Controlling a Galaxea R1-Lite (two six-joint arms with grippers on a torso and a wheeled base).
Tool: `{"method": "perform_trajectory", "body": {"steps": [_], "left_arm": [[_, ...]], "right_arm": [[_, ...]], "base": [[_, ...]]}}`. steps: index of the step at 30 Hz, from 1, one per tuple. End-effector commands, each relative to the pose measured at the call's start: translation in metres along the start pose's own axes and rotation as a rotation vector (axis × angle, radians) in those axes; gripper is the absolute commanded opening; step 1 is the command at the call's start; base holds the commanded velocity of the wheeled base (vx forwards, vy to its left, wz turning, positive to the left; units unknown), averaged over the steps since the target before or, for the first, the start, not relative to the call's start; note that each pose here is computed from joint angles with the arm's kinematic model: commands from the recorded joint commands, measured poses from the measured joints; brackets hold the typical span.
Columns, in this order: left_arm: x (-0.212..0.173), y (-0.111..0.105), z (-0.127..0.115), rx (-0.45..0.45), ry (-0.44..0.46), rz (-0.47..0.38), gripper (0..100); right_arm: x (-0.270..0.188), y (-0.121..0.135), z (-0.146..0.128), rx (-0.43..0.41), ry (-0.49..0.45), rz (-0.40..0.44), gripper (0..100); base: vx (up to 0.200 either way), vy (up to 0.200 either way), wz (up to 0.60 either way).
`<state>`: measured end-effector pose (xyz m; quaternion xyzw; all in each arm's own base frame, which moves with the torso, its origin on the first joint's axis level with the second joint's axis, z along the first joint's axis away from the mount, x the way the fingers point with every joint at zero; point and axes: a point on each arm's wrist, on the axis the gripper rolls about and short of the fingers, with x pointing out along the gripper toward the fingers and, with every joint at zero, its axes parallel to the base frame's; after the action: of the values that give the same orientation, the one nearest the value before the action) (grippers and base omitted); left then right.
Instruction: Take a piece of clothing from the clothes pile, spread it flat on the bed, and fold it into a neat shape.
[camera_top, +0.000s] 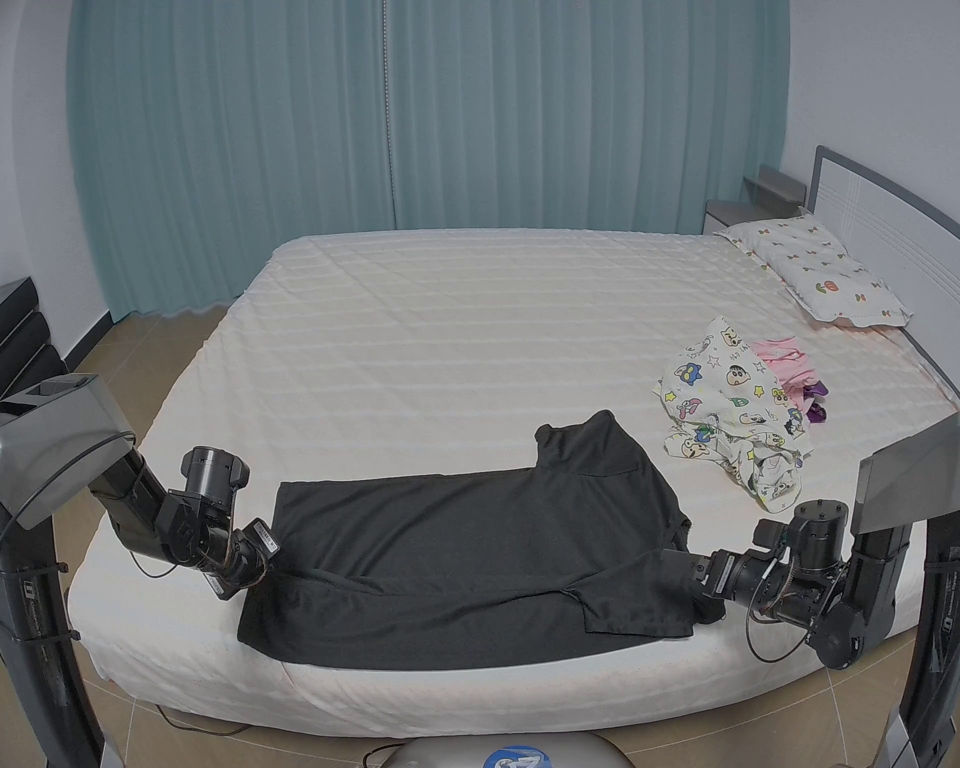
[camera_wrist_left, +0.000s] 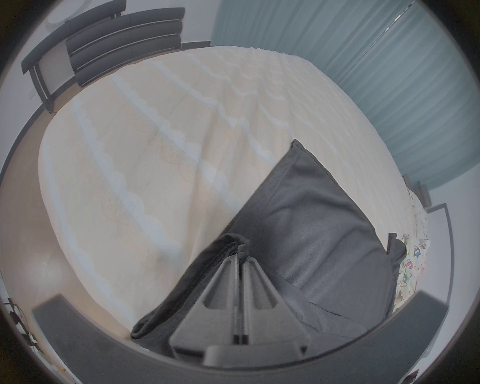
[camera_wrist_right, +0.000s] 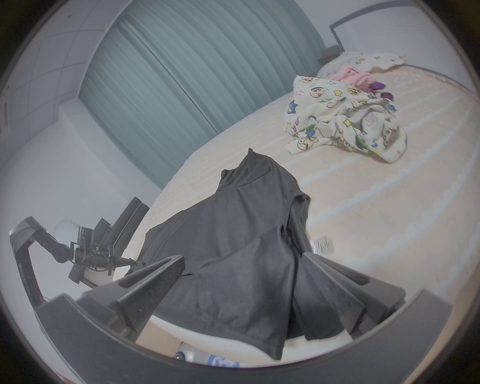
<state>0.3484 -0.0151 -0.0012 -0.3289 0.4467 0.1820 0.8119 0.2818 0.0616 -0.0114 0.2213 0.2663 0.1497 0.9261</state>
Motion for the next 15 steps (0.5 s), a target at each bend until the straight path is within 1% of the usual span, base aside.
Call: {"method": "perform_trajectory", "body": {"steps": [1, 3, 5, 12, 14, 15], "left_arm": [[0.000, 0.003, -0.001, -0.007, -0.004, 0.015, 0], [0.000, 0.003, -0.001, -0.007, -0.004, 0.017, 0], [0.000, 0.004, -0.001, -0.009, -0.002, 0.019, 0], [0.002, 0.006, -0.001, -0.014, 0.001, 0.026, 0], [0.002, 0.005, -0.002, -0.012, 0.001, 0.025, 0], [0.003, 0.006, -0.001, -0.014, 0.001, 0.026, 0]], "right_arm": [[0.019, -0.013, -0.001, -0.006, 0.039, -0.008, 100], [0.022, -0.014, 0.003, 0.001, 0.057, 0.015, 100], [0.026, -0.015, 0.004, -0.002, 0.054, 0.020, 100], [0.038, -0.016, 0.006, -0.003, 0.064, 0.028, 100], [0.041, -0.015, 0.006, -0.001, 0.073, 0.027, 100], [0.043, -0.017, 0.002, 0.006, 0.099, 0.016, 100]], "base": [[0.000, 0.000, 0.00], [0.000, 0.000, 0.00], [0.000, 0.000, 0.00], [0.000, 0.000, 0.00], [0.000, 0.000, 0.00], [0.000, 0.000, 0.00]]}}
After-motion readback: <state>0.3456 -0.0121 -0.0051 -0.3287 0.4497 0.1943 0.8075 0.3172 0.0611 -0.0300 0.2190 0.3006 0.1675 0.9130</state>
